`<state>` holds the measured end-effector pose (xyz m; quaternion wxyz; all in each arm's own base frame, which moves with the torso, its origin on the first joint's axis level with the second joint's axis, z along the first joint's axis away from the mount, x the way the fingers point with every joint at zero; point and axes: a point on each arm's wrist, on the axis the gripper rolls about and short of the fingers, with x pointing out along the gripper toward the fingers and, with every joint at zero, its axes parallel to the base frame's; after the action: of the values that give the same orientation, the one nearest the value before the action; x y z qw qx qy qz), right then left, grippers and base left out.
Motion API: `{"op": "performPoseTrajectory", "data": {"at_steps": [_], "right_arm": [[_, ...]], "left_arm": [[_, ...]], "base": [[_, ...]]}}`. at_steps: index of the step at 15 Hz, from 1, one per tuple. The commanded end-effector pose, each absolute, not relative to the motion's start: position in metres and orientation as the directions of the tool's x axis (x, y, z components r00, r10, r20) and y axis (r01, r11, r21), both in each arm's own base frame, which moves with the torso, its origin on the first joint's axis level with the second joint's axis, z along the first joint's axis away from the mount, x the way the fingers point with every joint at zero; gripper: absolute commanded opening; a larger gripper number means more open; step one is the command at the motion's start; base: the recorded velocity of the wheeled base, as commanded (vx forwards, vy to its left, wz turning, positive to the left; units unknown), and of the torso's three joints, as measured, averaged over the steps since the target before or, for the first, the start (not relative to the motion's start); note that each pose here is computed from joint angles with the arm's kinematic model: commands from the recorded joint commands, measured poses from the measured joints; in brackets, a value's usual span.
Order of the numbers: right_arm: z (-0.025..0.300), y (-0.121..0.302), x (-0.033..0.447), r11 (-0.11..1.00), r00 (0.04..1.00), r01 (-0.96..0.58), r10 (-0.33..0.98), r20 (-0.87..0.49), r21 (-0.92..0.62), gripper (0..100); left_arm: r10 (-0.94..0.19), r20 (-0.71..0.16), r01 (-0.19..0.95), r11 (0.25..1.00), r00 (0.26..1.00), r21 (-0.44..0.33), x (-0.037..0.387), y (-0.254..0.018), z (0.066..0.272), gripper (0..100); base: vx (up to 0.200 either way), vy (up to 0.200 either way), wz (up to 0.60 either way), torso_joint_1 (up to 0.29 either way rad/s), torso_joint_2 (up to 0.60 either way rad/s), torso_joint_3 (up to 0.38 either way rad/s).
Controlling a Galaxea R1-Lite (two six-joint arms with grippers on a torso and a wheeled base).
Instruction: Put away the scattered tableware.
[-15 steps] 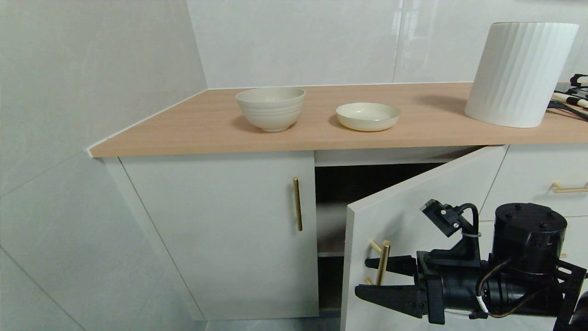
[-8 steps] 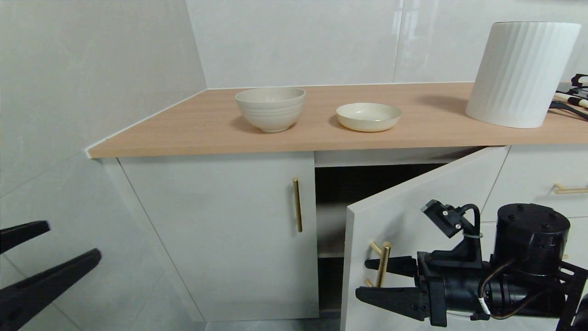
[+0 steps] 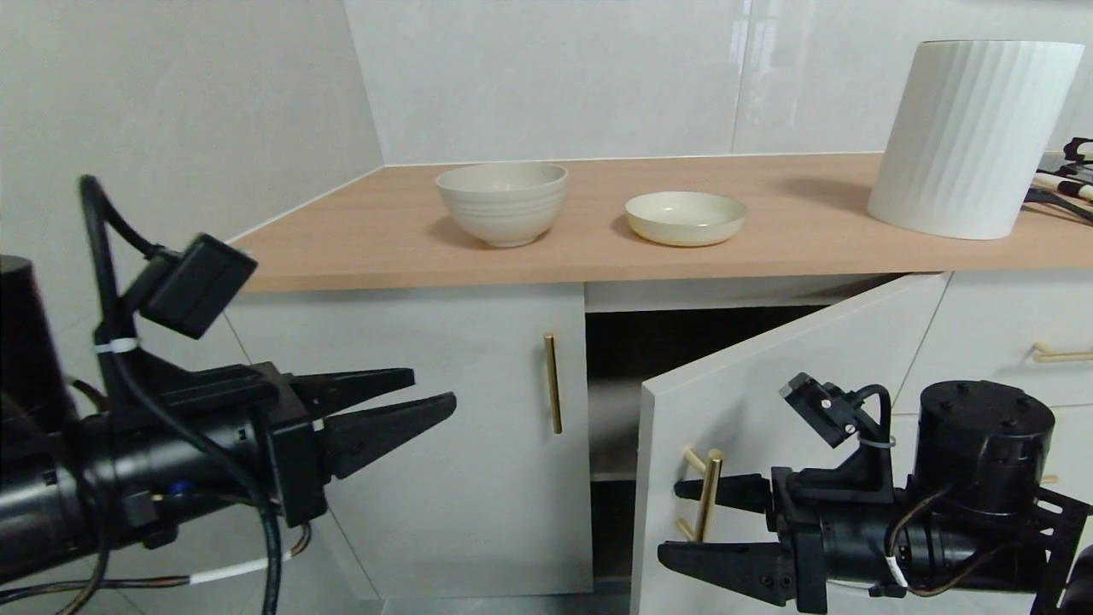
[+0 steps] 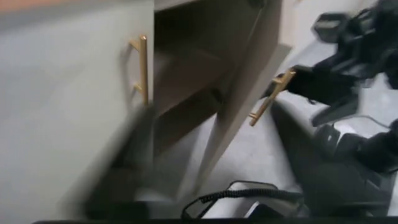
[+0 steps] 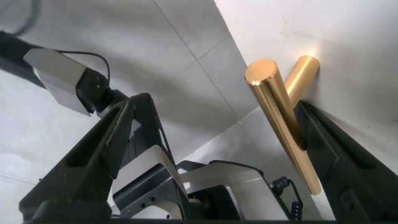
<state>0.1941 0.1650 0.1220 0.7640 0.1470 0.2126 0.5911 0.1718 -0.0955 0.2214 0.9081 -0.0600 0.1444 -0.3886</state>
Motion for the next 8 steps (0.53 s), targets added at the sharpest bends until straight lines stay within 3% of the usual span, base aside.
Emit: {"op": "performPoseTrajectory", "data": {"at_steps": [1, 4, 6, 8], "right_arm": [[0.118, 0.166, 0.195, 0.267, 0.214, -0.834, 0.963, -0.164, 0.483, 100], [0.118, 0.166, 0.196, 0.268, 0.214, -0.834, 0.963, -0.165, 0.482, 100], [0.119, 0.166, 0.195, 0.267, 0.214, -0.836, 0.963, -0.163, 0.479, 100], [0.118, 0.166, 0.195, 0.266, 0.213, -0.836, 0.963, -0.164, 0.480, 100]], "left_arm": [[-0.723, -0.275, 0.682, 0.690, 0.634, -0.241, 0.194, -0.110, 0.197, 0], [-0.750, -0.185, 0.712, 0.661, 0.635, -0.238, 0.195, -0.115, 0.199, 0], [-0.817, -0.186, 0.777, 0.577, 0.547, -0.253, 0.204, -0.131, 0.199, 0], [-0.837, -0.225, 0.790, 0.545, 0.498, -0.280, 0.217, -0.140, 0.187, 0]], "base": [[0.000, 0.000, 0.00, 0.000, 0.00, 0.000], [0.000, 0.000, 0.00, 0.000, 0.00, 0.000], [0.000, 0.000, 0.00, 0.000, 0.00, 0.000], [0.000, 0.000, 0.00, 0.000, 0.00, 0.000]]}}
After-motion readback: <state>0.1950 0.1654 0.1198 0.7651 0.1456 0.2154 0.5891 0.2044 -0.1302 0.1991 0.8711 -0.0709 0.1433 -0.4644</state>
